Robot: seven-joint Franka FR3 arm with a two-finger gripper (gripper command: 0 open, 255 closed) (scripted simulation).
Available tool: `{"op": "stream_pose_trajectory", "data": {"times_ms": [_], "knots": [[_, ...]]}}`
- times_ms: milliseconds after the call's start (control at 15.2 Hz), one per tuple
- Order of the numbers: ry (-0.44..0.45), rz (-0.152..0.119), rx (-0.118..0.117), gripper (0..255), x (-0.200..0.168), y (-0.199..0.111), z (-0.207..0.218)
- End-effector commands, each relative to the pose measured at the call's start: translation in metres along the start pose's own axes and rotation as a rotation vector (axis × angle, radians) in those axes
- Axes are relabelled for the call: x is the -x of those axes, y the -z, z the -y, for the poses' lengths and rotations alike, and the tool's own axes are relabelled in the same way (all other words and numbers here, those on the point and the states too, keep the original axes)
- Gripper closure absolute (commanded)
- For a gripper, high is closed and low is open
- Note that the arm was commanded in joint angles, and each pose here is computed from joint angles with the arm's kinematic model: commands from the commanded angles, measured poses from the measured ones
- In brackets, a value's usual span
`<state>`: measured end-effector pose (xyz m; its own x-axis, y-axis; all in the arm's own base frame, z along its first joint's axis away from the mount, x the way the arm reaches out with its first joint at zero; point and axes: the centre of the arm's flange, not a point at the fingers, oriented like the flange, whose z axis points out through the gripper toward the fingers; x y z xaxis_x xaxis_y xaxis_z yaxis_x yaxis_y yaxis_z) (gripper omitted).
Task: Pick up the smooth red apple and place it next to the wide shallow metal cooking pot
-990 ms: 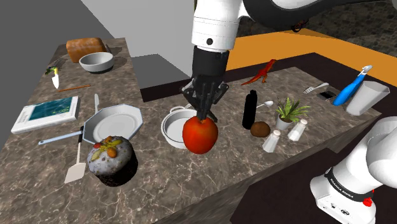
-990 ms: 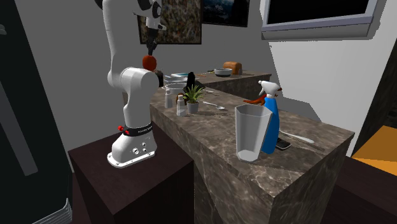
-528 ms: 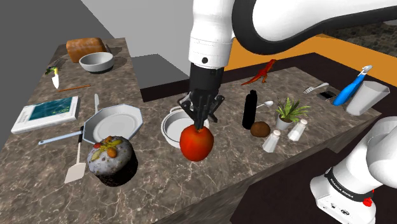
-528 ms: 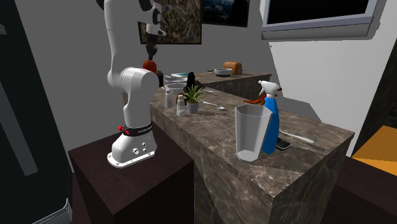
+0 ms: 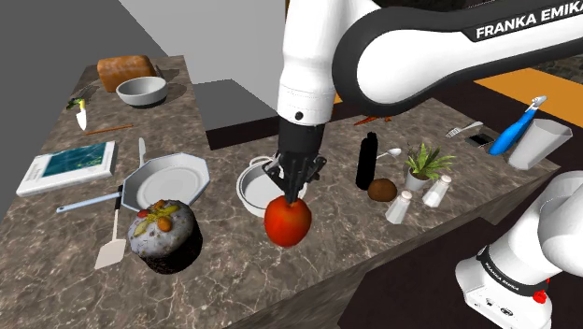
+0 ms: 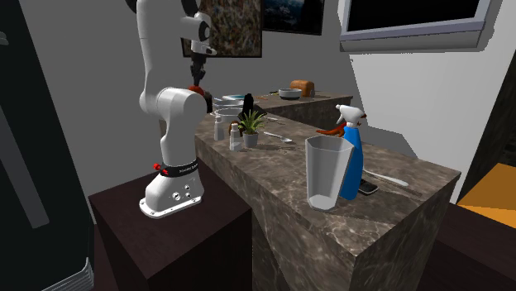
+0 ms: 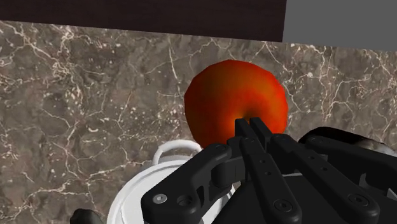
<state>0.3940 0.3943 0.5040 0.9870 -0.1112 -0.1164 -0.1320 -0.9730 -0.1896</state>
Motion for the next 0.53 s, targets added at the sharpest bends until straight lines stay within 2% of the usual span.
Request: {"op": "stream_pose_trajectory", "data": {"times_ms": [0,462], "knots": [[0.0,-0.001,0.0,255,-0.001,-0.011,-0.002],[0.0,-0.001,0.0,255,-0.005,-0.047,-0.009]]}}
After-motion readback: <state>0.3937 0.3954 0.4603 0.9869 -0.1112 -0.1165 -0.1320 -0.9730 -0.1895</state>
